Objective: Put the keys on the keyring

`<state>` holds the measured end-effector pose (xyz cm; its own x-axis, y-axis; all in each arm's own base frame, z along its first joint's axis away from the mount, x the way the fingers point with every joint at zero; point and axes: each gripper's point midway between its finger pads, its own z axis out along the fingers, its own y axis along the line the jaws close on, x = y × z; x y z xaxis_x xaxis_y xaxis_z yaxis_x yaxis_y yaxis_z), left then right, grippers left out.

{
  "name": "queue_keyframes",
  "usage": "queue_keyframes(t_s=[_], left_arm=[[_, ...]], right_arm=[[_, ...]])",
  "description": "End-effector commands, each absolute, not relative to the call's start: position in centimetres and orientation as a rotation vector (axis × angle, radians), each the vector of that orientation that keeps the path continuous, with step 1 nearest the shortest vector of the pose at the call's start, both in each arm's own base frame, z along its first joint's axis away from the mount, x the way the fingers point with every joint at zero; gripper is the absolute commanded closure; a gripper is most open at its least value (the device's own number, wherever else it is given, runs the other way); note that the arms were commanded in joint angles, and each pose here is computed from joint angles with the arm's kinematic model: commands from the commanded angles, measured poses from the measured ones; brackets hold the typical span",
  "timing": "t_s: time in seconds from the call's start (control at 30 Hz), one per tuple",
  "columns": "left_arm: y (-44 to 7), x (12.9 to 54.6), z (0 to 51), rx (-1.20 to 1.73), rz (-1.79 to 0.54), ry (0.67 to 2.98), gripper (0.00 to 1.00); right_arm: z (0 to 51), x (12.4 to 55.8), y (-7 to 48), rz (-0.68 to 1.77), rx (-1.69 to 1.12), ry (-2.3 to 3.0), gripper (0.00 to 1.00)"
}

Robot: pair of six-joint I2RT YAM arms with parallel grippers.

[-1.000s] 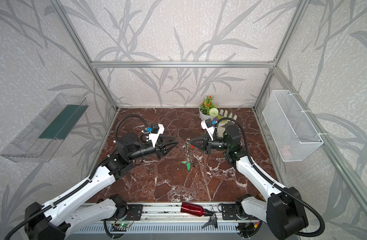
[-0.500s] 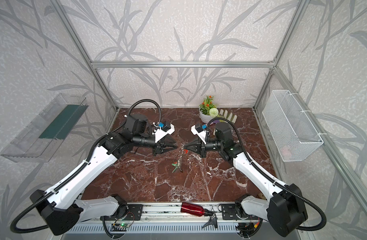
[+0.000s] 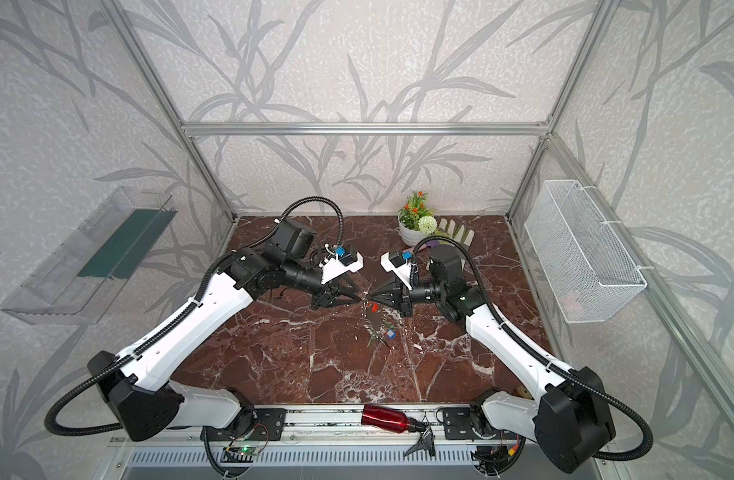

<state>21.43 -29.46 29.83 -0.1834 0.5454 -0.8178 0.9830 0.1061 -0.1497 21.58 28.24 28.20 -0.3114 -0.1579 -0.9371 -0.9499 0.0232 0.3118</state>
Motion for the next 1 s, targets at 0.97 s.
queue_keyframes(t_s=[0.97], left_arm=[[-31.0, 21.4, 29.6, 1.592, -0.931, 1.764, 0.91]], right_arm=[[30.6, 21.0, 28.6, 1.395, -1.198, 1.463, 1.00]])
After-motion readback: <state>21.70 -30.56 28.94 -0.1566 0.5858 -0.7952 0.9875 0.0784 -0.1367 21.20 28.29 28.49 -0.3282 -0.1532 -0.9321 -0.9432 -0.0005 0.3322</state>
